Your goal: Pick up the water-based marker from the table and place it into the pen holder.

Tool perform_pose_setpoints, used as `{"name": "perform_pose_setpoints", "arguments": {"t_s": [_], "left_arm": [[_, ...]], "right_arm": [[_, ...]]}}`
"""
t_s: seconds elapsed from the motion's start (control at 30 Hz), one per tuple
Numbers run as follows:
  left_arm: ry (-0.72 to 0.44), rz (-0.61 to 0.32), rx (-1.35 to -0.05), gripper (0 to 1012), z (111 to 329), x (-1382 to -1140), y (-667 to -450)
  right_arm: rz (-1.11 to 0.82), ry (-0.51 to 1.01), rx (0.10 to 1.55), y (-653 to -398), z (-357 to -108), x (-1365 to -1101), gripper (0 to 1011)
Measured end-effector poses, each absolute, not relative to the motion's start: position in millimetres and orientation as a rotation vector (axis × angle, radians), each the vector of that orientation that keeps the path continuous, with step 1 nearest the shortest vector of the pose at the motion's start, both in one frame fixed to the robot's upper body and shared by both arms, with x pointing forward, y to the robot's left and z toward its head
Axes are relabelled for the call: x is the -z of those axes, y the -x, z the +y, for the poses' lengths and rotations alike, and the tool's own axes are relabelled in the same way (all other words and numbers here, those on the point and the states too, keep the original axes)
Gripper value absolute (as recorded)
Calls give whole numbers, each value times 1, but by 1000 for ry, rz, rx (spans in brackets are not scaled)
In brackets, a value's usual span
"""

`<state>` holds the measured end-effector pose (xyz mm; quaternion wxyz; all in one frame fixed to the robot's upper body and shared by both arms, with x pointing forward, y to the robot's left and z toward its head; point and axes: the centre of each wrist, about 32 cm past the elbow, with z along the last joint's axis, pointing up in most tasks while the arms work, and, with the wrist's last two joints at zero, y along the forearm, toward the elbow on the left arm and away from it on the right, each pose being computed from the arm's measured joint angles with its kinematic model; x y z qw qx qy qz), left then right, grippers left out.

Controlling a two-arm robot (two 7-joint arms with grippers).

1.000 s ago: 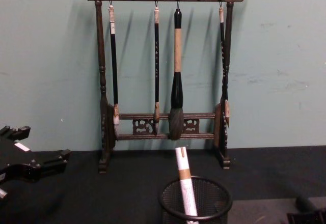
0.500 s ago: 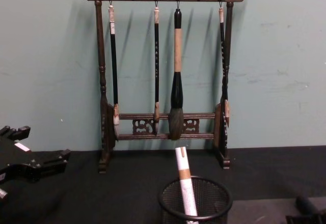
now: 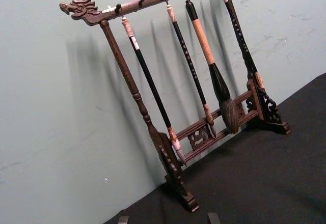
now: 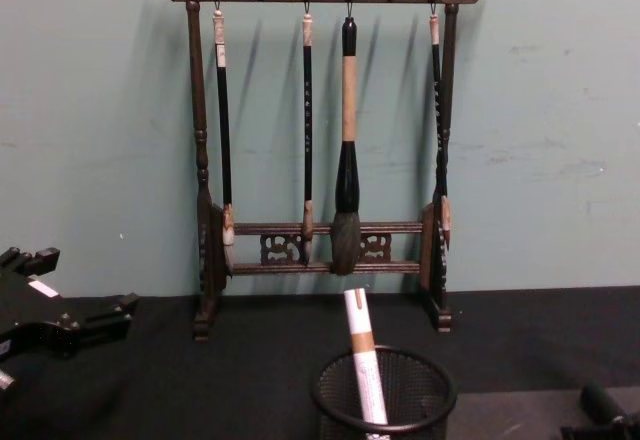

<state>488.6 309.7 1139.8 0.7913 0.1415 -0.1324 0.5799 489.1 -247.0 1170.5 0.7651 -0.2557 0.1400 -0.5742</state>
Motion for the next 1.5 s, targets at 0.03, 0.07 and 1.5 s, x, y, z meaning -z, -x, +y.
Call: {"name": "perform_pose_setpoints", "arguments": {"t_s": [0.03, 0.07, 1.5], "left_arm": [[-305, -285, -1248, 1001, 310, -1140, -489], [-304, -285, -1248, 1001, 310, -1140, -489], [-304, -285, -1248, 1001, 310, -1140, -489]], "right_arm": [[304, 556, 1248, -489, -247, -1170, 1003], [304, 556, 1248, -489, -247, -1170, 1003], [309, 553, 1248, -489, -247, -1171, 199]]}}
